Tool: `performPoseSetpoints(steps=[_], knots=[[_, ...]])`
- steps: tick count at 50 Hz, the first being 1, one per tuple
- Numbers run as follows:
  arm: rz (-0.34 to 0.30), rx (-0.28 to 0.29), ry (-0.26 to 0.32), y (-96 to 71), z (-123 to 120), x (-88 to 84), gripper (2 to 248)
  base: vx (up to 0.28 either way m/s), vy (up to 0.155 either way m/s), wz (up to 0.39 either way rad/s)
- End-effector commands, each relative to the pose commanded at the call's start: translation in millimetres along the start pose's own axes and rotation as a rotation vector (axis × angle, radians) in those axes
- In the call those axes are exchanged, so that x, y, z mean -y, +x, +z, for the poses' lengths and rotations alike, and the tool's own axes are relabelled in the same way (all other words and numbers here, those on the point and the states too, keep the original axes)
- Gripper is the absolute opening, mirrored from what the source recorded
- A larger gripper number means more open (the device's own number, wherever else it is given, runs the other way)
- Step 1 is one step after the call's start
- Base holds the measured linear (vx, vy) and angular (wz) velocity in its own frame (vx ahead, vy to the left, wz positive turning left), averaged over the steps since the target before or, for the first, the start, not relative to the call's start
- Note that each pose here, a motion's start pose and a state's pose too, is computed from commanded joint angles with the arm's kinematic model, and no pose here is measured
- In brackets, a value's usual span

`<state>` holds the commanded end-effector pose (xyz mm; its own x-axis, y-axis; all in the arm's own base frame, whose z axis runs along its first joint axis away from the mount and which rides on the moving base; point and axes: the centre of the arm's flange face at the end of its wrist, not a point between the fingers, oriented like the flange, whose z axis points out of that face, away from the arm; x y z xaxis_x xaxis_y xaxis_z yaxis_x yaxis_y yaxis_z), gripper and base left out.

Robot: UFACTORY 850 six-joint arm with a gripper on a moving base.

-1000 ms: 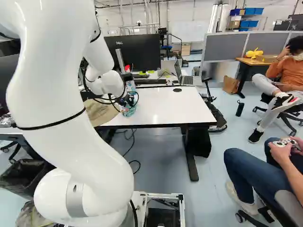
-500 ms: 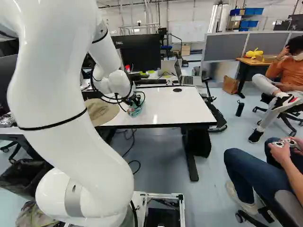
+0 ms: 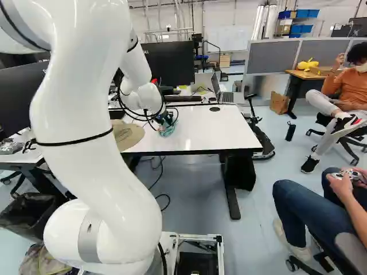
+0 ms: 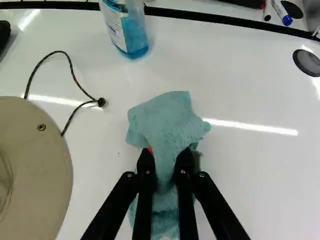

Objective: Clean the table with the green towel

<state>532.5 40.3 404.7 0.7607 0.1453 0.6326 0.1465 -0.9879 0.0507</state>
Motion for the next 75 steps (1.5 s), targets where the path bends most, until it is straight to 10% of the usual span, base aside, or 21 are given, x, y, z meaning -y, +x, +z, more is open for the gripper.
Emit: performPoseSetpoints(steps=[45, 75], knots=[[-0.089, 0.0, 0.073, -6.8, -10, 60.8, 50, 0.0, 0.0, 0.0], [-0.052, 0.017, 0.044, -35.1, -33, 36.1, 50, 0.0, 0.0, 0.0]])
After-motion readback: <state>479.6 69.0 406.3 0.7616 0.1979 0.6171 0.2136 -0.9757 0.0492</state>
